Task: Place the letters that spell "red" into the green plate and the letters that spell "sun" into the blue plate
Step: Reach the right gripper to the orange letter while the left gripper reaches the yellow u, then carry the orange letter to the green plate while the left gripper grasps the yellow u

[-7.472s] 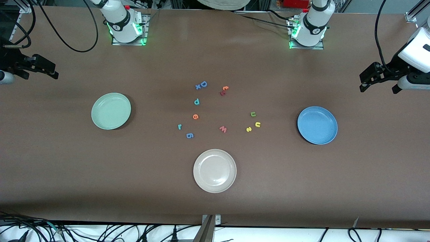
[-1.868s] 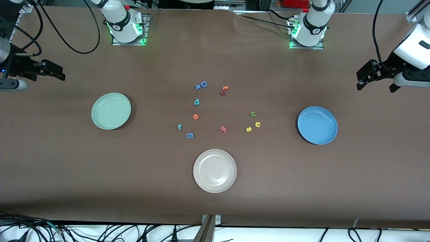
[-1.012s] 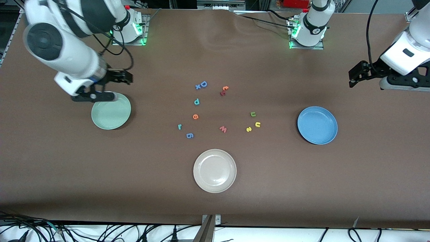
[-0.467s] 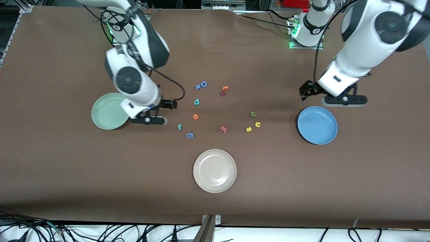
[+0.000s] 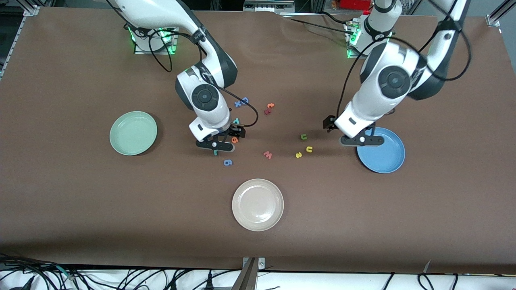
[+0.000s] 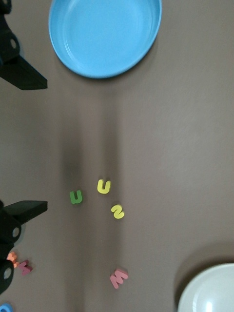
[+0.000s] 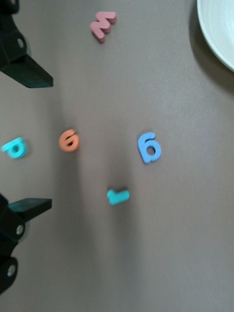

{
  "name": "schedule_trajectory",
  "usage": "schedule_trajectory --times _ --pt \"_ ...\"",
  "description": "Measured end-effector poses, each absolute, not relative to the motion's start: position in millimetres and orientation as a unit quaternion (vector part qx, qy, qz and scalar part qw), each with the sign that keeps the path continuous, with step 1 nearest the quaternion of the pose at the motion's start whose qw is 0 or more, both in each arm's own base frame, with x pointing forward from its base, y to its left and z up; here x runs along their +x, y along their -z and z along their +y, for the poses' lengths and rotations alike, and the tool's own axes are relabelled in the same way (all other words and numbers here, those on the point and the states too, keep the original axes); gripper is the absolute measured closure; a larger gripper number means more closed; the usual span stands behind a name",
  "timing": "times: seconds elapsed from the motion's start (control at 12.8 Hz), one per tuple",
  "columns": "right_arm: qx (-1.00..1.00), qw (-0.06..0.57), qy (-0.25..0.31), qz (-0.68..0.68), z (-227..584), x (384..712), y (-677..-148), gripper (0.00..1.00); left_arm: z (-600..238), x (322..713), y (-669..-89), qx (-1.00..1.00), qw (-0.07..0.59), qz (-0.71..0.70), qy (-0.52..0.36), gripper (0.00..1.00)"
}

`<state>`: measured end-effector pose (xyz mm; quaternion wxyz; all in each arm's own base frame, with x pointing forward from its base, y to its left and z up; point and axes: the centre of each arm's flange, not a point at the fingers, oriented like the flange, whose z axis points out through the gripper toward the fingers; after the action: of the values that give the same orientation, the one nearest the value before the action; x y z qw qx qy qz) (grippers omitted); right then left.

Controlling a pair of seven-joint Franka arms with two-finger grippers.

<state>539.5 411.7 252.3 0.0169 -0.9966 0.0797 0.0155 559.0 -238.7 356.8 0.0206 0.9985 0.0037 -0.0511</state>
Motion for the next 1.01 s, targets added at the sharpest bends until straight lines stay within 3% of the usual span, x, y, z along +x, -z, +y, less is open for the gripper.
schedule_trajectory --times 0.31,0.78,0.93,1.01 --pt "-0.997 0.008 -0.013 0.074 424.8 527.4 -205.2 0.05 -255.4 567.7 -281.5 0.998 0.032 0.002 0.053 0.01" --pt "-0.998 -0.003 -0.010 0.058 428.6 519.3 -179.2 0.14 -282.0 564.2 -219.3 0.999 0.041 -0.002 0.035 0.03" --pt "-0.998 -0.005 -0.010 0.058 427.4 519.4 -175.0 0.29 -281.3 566.4 -201.0 0.999 0.041 0.002 0.025 0.03" --pt "-0.998 -0.005 -0.010 0.058 427.3 519.5 -175.0 0.29 -281.0 566.3 -192.9 0.999 0.041 0.003 0.024 0.03"
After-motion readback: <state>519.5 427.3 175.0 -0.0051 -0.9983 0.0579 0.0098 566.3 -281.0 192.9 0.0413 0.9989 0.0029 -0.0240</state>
